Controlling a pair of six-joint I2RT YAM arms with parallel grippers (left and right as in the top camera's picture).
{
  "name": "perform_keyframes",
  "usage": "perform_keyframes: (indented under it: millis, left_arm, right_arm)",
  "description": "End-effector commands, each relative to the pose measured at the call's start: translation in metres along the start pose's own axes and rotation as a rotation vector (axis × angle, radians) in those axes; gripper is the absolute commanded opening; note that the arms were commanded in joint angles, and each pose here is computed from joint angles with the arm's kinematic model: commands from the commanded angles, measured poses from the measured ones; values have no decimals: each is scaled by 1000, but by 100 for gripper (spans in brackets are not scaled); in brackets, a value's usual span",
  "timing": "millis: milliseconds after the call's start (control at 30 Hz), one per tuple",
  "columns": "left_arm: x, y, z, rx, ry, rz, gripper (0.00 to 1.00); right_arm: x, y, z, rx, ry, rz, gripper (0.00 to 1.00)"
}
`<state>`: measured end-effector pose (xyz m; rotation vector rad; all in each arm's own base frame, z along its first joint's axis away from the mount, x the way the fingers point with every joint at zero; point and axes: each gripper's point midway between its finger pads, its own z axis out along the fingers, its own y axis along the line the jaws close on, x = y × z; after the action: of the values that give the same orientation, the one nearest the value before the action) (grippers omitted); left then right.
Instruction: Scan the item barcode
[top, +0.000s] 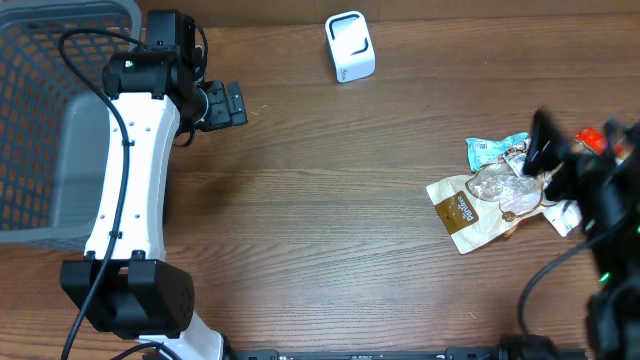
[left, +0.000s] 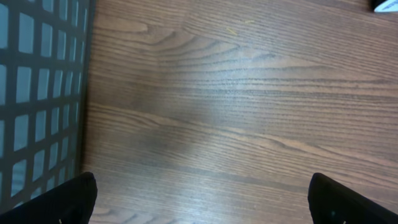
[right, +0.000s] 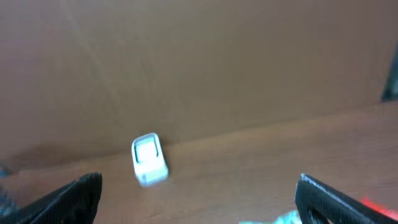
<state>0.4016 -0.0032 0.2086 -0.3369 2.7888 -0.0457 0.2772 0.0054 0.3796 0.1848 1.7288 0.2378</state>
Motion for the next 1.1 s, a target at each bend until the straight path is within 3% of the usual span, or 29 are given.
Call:
perform_keyframes:
  millis: [0,267,433,800,1067]
  left_arm:
    - [1,0,2,1,6,20,99]
    - [1,0,2,1,6,20,100]
    - [1,0,2,1,6,20,100]
    - [1,0,2,1,6,20,100]
    - [1,0,2,1,6,20,100]
  right_arm:
    - [50,-6,0,-41,-80,-13,100]
    - [135,-21,-2,-129,-287,0,100]
    - [177,-30,-1,-132,-243,43,100]
    - [209,-40,3,-88,-116,54,100]
    - [209,-40,4,-85,-118,54,100]
